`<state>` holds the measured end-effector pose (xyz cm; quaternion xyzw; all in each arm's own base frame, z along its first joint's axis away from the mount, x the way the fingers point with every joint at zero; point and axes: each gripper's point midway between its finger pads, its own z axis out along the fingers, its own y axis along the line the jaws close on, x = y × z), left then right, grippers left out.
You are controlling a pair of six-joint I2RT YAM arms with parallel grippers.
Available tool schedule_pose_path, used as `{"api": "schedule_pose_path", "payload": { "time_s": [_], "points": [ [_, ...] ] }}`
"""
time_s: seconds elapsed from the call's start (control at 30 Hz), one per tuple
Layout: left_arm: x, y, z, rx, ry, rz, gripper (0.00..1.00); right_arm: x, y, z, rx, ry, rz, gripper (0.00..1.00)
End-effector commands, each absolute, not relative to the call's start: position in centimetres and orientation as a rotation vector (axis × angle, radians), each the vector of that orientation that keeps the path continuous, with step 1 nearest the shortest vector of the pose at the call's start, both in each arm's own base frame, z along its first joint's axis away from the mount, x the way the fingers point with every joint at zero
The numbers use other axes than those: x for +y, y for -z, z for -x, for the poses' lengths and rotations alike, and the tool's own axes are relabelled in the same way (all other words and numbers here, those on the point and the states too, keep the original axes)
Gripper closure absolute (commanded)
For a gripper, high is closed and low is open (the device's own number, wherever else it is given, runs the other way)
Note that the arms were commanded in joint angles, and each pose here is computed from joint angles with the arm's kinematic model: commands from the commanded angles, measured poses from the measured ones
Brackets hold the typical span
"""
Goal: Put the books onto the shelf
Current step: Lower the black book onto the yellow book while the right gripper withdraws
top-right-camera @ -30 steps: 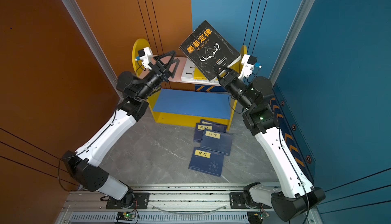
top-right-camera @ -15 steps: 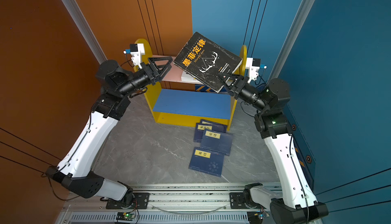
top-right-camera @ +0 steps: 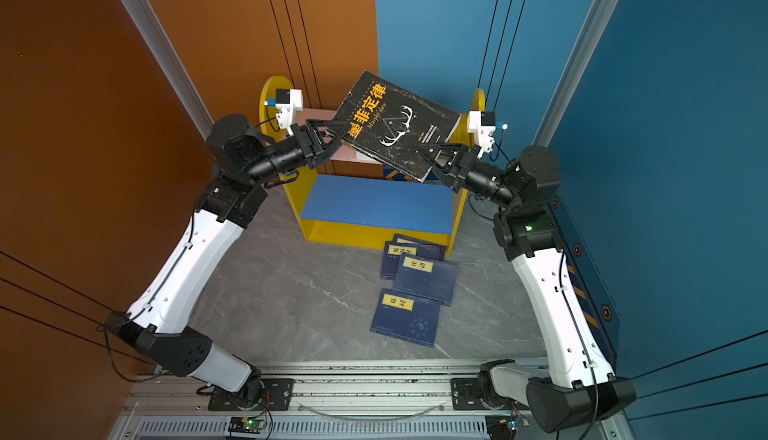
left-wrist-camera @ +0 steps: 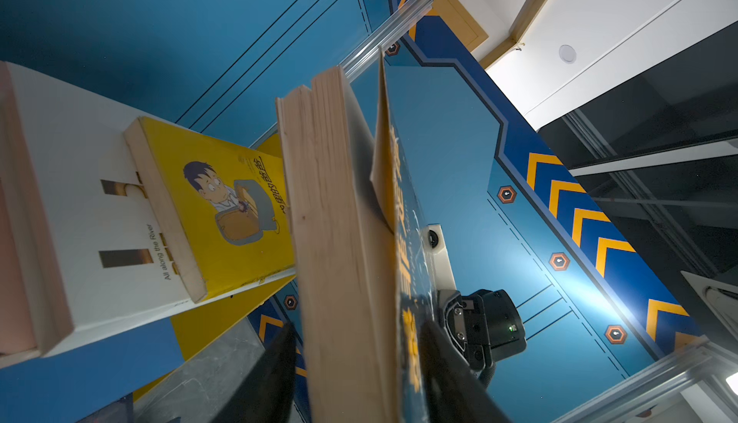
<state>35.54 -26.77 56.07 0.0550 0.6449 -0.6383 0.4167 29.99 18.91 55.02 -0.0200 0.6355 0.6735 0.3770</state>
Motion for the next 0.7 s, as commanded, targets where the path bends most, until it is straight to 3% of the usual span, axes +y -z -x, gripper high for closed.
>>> {"api": "schedule_pose_path", "payload": {
  "time_s": [0.0, 0.17, 0.23, 0.33, 0.37, 0.43, 0.53, 0.67],
  "points": [
    [-26.8, -58.9, -34.2, 1.529, 1.654, -0.210, 0.65, 18.6, -58.5, -27.8, 1.520, -1.695, 0.176, 0.93],
    [-26.9, -59.1, -34.7, 1.509, 1.675, -0.192, 0.93, 18.2, -58.8, -29.0, 1.516, -1.663, 0.144, 0.93],
    [-26.9, -59.5, -34.9, 1.485, 1.685, -0.176, 0.99, 17.8, -58.9, -29.5, 1.511, -1.620, 0.124, 0.90],
    [-26.9, -60.1, -35.3, 1.446, 1.699, -0.138, 1.00, 16.9, -59.5, -30.3, 1.485, -1.541, 0.081, 0.85],
    [-26.9, -60.3, -35.6, 1.431, 1.702, -0.119, 1.00, 16.5, -59.8, -30.7, 1.472, -1.521, 0.063, 0.80],
    [-26.7, -60.9, -36.0, 1.396, 1.697, -0.080, 1.00, 15.7, -60.1, -31.3, 1.452, -1.477, 0.019, 0.56],
    [-26.3, -61.5, -36.7, 1.354, 1.666, -0.008, 1.00, 13.7, -60.2, -32.0, 1.453, -1.348, -0.054, 0.30],
    [-26.2, -61.1, -37.9, 1.341, 1.623, 0.107, 1.00, 9.7, -60.4, -31.8, 1.445, -1.075, -0.167, 0.13]
  ]
}}
